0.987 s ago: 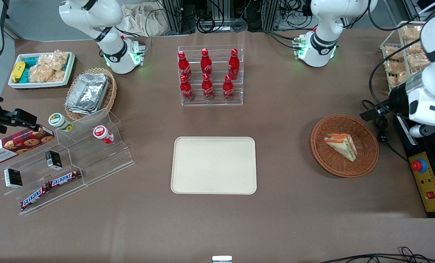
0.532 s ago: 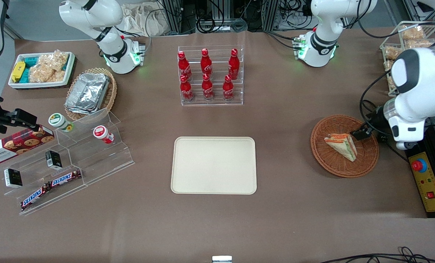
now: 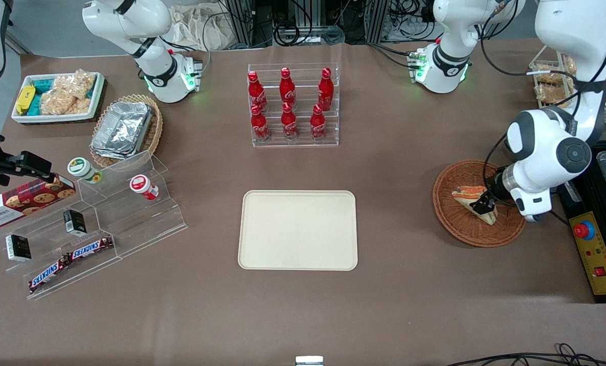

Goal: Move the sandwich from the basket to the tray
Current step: 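Move the left gripper down over the wrapped sandwich in the wicker basket, then close the left gripper on the sandwich and lift it from the basket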

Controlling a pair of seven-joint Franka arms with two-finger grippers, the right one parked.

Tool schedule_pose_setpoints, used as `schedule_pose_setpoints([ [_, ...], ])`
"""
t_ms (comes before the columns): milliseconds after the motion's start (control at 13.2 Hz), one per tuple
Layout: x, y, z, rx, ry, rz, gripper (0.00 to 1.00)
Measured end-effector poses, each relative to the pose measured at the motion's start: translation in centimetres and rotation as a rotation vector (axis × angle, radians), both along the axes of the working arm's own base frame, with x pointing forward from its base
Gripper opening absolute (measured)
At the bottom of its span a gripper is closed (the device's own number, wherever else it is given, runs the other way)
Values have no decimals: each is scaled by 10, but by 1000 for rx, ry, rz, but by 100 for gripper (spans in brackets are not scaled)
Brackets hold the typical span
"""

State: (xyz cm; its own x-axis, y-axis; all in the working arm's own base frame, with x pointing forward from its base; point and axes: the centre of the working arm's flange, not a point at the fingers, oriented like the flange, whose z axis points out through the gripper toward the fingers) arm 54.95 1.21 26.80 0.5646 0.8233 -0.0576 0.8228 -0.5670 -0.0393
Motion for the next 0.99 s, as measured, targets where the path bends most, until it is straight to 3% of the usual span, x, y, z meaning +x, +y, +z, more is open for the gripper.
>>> schedule_pose_setpoints([
  [76, 0, 0, -6, 0, 5, 2, 100],
  [456, 1, 0, -24, 1, 9, 3, 45],
  [532, 3, 0, -22, 2, 4, -6, 39],
  [684, 9, 0, -4, 0, -6, -78, 34],
  [835, 15, -1, 44, -10, 19, -165, 31],
  [987, 19, -12, 110, -18, 29, -238, 21],
])
